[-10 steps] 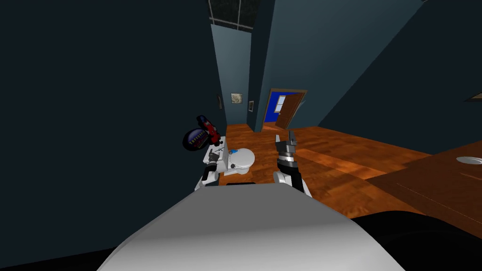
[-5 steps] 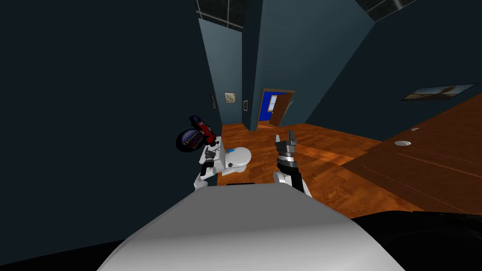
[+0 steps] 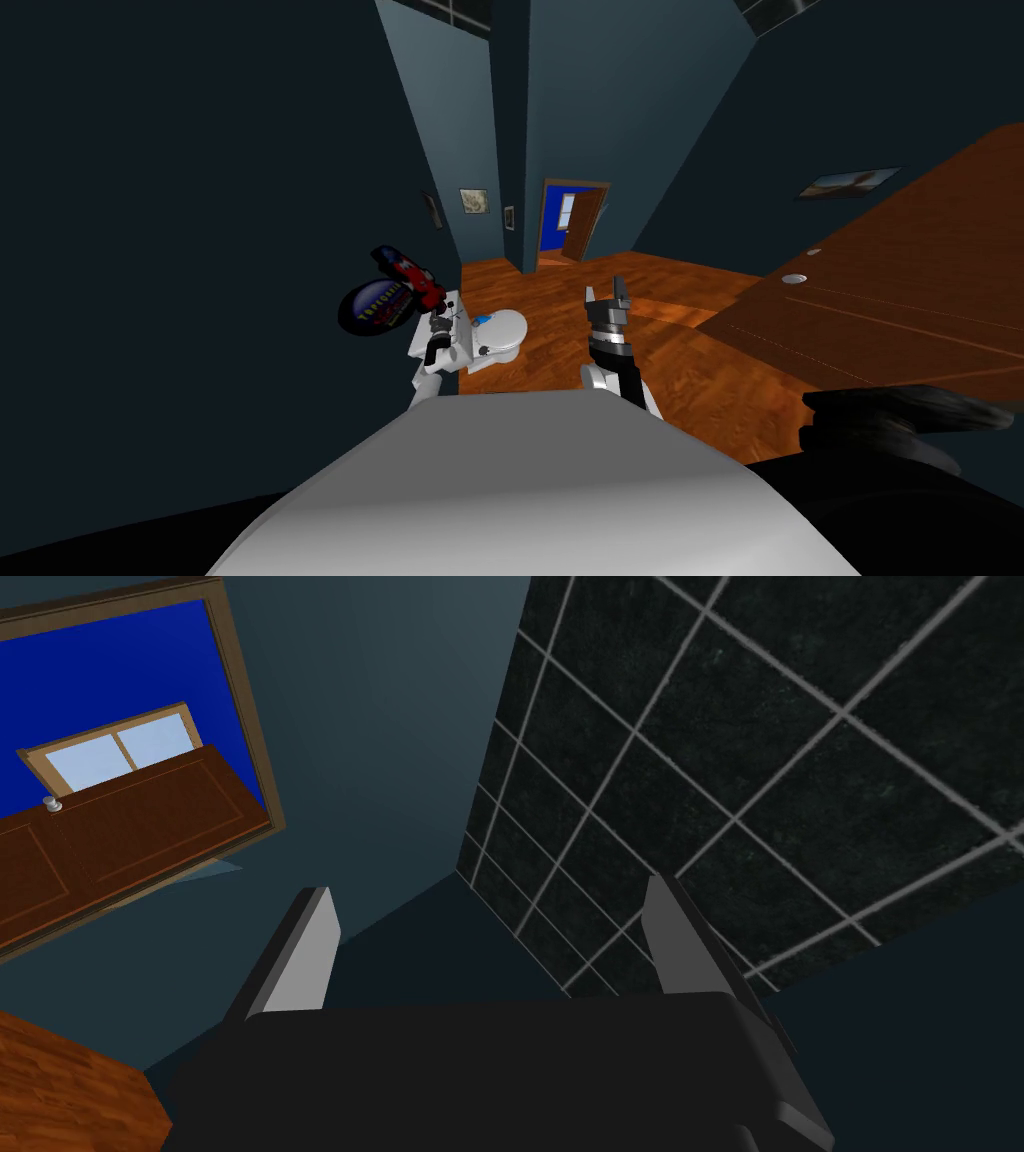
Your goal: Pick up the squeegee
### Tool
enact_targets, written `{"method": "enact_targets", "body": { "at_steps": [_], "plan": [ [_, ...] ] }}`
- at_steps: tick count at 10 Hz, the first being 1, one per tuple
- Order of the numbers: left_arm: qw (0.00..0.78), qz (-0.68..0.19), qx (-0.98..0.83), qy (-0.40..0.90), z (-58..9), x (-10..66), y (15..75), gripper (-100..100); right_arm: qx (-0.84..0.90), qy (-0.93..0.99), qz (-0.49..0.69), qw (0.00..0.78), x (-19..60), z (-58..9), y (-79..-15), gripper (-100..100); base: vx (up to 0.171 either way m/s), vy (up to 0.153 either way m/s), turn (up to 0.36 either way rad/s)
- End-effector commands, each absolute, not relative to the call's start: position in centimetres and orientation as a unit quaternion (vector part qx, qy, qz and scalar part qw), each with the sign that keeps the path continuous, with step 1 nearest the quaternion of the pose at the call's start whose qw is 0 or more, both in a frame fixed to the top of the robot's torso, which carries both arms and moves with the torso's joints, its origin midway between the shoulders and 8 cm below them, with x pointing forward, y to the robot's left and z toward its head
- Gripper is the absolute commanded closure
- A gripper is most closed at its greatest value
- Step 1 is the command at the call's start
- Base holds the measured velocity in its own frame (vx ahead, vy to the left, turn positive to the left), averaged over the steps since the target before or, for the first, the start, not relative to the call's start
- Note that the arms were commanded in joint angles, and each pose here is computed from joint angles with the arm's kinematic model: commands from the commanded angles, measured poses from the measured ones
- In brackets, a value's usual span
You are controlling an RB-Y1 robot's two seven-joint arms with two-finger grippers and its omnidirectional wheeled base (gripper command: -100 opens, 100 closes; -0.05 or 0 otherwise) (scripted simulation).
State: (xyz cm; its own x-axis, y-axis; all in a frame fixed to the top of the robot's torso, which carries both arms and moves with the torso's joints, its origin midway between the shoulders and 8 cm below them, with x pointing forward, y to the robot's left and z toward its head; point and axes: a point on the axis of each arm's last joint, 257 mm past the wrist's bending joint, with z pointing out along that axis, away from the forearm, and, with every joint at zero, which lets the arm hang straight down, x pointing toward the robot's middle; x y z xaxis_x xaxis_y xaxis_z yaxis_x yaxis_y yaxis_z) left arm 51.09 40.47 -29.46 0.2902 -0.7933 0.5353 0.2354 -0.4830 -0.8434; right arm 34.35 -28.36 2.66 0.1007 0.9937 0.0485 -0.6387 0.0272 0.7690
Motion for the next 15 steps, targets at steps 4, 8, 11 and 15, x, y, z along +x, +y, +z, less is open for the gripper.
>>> {"method": "enact_targets", "body": {
  "at_steps": [4,8,11,15],
  "plan": [
    [0.475,-0.544,-0.669,0.177,-28.9,52.5,43.7,-100,0.330,0.269,0.614,0.664,34.3,2.7,-28.4,0,-0.042,-0.019,-0.135],
    [0.481,-0.543,-0.669,0.162,-28.4,52.5,44.9,-100,0.330,0.269,0.614,0.664,34.3,2.7,-28.4,0,0.005,-0.011,-0.031],
    [0.481,-0.543,-0.669,0.162,-28.4,52.5,44.9,-100,0.330,0.269,0.614,0.664,34.3,2.7,-28.4,0,-0.001,0.002,0.007],
    [0.495,-0.540,-0.659,0.170,-26.1,53.6,46.2,-100,0.330,0.269,0.614,0.664,34.3,2.6,-28.4,0,0.083,-0.031,0.005]
  ]
}}
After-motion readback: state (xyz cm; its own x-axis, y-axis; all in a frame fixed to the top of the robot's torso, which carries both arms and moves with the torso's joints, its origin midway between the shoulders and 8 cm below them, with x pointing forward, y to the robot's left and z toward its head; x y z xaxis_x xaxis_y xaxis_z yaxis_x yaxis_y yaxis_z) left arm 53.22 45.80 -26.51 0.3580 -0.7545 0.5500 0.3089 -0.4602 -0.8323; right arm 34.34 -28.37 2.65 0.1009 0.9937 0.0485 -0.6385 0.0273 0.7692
